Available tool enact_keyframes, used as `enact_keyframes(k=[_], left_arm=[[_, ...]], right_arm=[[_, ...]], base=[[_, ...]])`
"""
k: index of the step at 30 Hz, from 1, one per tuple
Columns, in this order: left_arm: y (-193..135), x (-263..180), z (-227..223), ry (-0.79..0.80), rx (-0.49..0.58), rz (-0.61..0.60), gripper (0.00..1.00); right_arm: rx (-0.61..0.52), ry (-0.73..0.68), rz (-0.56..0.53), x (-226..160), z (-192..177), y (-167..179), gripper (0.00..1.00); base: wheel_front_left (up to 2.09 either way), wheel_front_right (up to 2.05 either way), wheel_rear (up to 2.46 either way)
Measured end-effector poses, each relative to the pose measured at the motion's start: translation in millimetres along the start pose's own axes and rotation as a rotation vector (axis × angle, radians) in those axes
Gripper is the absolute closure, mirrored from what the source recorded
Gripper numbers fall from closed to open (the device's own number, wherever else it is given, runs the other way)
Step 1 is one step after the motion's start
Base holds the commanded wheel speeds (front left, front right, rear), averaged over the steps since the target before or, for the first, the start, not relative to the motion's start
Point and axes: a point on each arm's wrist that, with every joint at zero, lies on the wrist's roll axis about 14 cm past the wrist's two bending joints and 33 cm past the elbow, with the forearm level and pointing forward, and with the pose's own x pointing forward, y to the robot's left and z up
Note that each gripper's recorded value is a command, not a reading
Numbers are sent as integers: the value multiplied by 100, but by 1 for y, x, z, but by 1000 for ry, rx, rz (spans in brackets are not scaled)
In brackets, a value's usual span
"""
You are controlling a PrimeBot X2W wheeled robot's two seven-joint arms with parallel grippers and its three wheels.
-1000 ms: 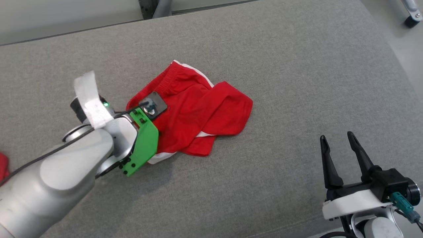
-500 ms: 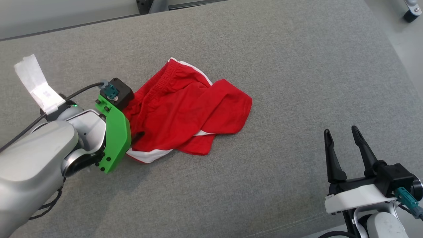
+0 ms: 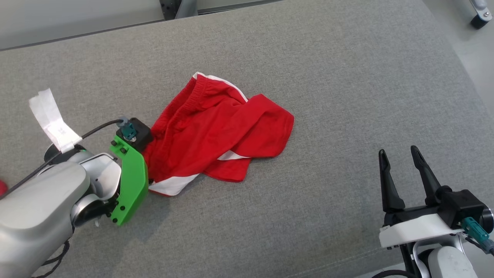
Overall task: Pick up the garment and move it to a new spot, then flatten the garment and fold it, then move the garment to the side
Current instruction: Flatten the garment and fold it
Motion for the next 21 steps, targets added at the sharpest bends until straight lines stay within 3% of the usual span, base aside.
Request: enact_keyframes(k=[1,5,7,15,21], left_arm=[[0,2,-4,18,4,0,100],[-6,7,-9,47,4,-21,100],[-15,8,-4,22,-52,-71,100],[-55,-15,93,-283,-188,-290,100],[-80,-41,158,-476,-220,-429,100]], right_arm=[[2,0,-2,0,0,-1,0],[7,-4,-12,0,1,-4,0],[10,-5,-21,-1,2,-6,0],[27,-4,-56,-7,2,-16,0],[46,-7,-79,-12,3,-23,0]], base=[[0,0,0],[0,0,0],[0,0,0],[0,0,0],[0,0,0]])
